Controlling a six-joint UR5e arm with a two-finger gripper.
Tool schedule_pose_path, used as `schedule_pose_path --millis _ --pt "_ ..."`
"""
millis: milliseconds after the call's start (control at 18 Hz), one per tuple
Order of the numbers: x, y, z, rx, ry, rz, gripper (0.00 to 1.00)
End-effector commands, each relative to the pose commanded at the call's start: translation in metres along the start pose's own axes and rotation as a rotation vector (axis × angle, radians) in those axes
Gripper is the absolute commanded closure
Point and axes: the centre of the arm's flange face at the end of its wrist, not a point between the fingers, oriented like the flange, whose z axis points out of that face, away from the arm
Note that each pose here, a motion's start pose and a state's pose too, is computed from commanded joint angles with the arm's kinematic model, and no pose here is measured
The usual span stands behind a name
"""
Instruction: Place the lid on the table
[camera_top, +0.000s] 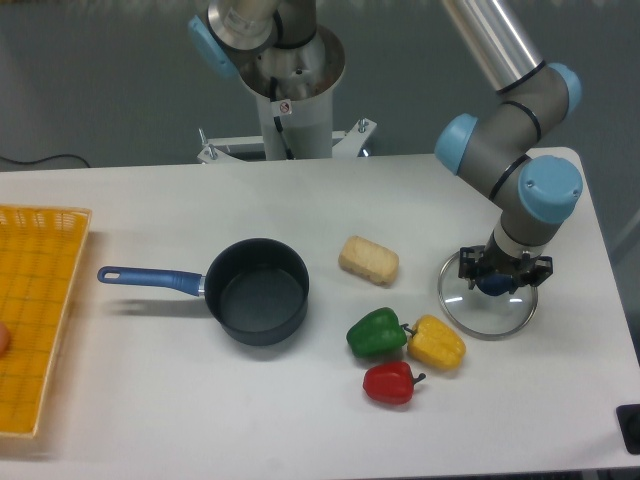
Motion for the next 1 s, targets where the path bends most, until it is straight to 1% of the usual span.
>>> schedule_pose_path --millis 500,1000 --pt "0.0001 0.0001 0.0002 -0.001 0.001 0.006 0.36" --pt "0.0001 0.0001 0.0002 -0.001 0.001 0.009 0.28"
